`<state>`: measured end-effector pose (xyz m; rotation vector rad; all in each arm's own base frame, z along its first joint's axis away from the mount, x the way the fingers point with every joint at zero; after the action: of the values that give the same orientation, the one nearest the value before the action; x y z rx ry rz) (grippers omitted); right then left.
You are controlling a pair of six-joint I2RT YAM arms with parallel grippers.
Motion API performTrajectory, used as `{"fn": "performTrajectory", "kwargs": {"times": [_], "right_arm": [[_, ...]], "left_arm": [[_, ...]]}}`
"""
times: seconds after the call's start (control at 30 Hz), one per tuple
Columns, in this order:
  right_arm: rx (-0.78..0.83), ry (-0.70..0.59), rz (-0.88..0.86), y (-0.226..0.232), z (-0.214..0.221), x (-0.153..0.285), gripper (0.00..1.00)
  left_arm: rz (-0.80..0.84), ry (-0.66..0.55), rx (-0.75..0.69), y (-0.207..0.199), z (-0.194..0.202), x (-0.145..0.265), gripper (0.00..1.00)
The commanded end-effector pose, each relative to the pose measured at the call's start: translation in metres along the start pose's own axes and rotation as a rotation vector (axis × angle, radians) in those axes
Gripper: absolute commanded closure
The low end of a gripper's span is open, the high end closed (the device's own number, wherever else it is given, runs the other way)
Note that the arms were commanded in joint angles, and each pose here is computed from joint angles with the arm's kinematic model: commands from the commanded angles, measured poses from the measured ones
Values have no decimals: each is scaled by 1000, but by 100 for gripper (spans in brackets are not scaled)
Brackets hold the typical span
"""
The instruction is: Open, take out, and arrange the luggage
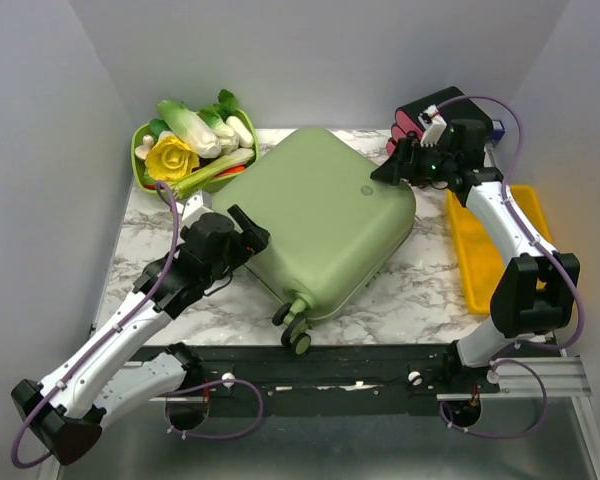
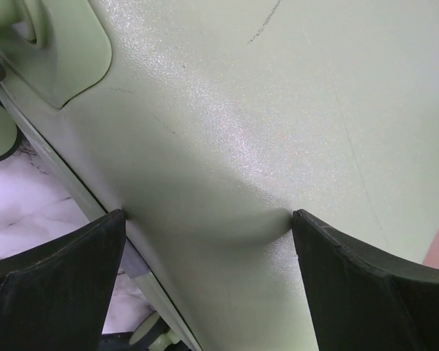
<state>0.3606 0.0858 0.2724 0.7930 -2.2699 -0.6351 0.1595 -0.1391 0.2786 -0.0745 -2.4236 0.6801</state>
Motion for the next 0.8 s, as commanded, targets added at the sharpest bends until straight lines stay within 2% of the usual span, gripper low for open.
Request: {"fn": "performTrajectory", "kwargs": {"times": [0.0, 0.17, 0.4, 0.57, 0.77], "right_arm": [[-46, 173, -100, 1, 30, -1, 2], [-11, 125, -90, 18, 58, 35, 1], [-76, 130, -145, 25, 116, 63, 1], [-146, 137, -169, 28, 162, 74, 1], [-110, 175, -200, 59, 196, 82, 1]], "left_arm": [[107, 53, -77, 5, 5, -14, 1], [88, 59, -119, 5, -4, -40, 1], [223, 65, -220, -25, -20, -80, 1], [287, 78, -298, -47, -38, -110, 1], [346, 122, -388, -65, -51, -151, 1]]}}
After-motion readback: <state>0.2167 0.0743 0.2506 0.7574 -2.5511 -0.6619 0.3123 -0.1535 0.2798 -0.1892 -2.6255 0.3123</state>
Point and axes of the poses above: each gripper's point midway between its finger pads, its own x axis back along the fingers, its own y axis along the line the jaws close on, z = x × y, the point moved 10 cm from there along x, back along the fingers, and after that the axes turned 10 degrees about -x, right-handed, at the moved point
